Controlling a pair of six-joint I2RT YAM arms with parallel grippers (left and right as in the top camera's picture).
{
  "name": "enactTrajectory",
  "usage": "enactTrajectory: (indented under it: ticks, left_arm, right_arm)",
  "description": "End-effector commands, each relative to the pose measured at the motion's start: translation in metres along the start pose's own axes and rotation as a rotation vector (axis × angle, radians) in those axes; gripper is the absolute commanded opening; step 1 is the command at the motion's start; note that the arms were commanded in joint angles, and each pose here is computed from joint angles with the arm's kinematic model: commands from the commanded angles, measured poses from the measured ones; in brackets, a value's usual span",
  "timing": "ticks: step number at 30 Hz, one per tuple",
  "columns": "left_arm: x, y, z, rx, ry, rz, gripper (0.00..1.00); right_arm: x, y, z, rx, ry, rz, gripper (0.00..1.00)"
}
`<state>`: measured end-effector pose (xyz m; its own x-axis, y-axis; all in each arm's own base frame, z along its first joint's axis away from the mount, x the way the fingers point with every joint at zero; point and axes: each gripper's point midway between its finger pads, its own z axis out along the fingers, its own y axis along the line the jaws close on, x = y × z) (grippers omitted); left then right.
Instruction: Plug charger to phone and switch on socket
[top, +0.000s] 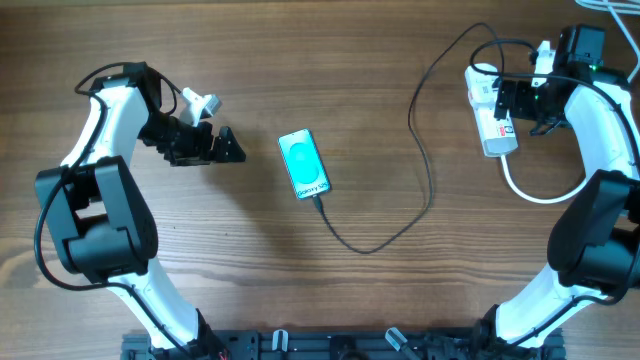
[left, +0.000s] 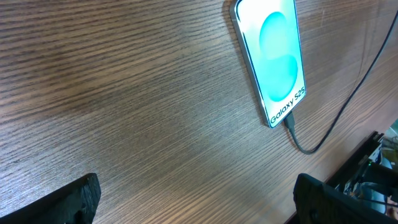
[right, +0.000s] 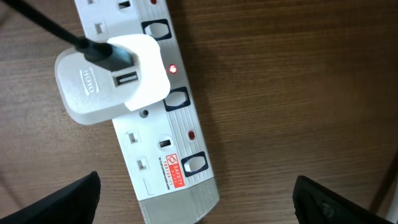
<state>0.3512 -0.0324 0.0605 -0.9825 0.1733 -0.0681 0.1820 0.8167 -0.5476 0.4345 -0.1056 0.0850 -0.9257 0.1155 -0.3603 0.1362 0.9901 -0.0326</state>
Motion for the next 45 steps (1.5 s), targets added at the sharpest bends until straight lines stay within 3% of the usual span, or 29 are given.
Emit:
enactTrajectory:
  ticks: [1,18,28,45]
  left_arm:
    - [0.002,0.003,0.002,0.005,0.006,-0.004,1.0]
    - [0.002,0.004,0.002,0.005,0.005,-0.004,1.0]
    - [0.002,0.004,0.002,0.005,0.006,-0.004,1.0]
    - [0.002,0.004,0.002,0.005,0.005,-0.004,1.0]
  right_arm:
    - [0.006,0.003,0.012,-0.019,0.021,-0.092,1.0]
    - [0.022,-0.003,0.085,-0.02,0.095,0.023,1.0]
    - [0.019,-0.027,0.077,-0.015,0.074,0.21,1.0]
    - [0.004,-0.027,0.073,-0.073,0.01,0.229,1.0]
